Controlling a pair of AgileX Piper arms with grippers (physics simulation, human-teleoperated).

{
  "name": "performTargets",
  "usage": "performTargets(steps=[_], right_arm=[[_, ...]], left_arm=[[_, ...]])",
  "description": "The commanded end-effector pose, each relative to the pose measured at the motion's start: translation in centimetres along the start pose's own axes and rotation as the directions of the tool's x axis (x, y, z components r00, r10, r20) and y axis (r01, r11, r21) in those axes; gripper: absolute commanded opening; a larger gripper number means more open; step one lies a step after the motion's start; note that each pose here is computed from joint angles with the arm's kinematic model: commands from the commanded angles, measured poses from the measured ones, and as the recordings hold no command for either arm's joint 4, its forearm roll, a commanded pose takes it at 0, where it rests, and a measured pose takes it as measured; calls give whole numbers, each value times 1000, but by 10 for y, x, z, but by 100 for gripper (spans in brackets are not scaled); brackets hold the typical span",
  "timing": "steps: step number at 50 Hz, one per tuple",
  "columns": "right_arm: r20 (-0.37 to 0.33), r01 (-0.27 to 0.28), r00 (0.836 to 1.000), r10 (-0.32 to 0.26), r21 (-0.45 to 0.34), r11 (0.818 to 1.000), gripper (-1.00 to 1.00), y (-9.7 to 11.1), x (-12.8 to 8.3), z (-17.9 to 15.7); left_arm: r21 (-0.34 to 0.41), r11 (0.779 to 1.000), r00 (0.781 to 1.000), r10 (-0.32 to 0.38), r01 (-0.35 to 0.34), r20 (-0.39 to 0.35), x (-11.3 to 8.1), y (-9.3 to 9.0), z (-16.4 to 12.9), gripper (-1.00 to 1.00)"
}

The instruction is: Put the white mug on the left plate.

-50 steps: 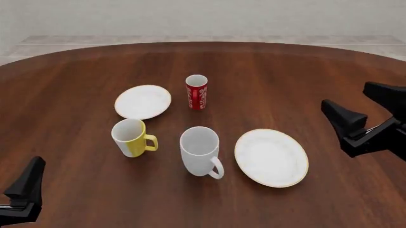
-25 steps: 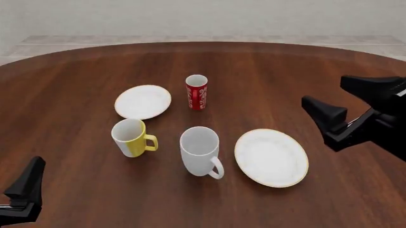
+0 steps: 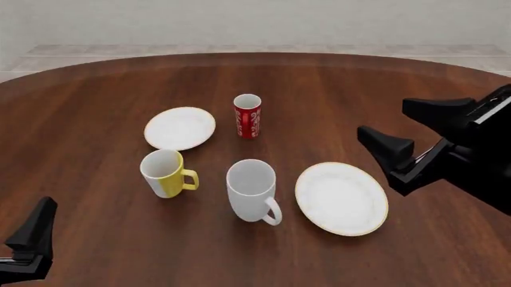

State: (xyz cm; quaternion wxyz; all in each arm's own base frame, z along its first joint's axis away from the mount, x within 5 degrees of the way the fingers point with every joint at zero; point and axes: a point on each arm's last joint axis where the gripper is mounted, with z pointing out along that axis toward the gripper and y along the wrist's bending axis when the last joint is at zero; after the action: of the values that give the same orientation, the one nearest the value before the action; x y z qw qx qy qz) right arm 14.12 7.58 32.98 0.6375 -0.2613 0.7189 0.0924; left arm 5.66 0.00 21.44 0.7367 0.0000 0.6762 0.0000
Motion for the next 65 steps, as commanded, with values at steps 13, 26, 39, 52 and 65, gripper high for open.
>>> performTargets(steps=[13,26,39,52,65], right_arm=[[-6,-37,999,36,-71,997,100,14,6,13],[-7,-47,999,47,-107,993,100,21,6,19],[-17,-42,999,40,-154,987,100,30,7,25],[-41,-37,999,30,-189,981,100,39,14,34],[-92,-37,996,20,-186,982,100,42,27,47]], left_arm=[[0,1000,1000,0,0,0,0,0,0,100],[0,1000,1000,0,0,0,0,0,0,100],[0,1000,1000,0,0,0,0,0,0,100],[0,1000,1000,0,0,0,0,0,0,100],[0,1000,1000,0,0,0,0,0,0,100]])
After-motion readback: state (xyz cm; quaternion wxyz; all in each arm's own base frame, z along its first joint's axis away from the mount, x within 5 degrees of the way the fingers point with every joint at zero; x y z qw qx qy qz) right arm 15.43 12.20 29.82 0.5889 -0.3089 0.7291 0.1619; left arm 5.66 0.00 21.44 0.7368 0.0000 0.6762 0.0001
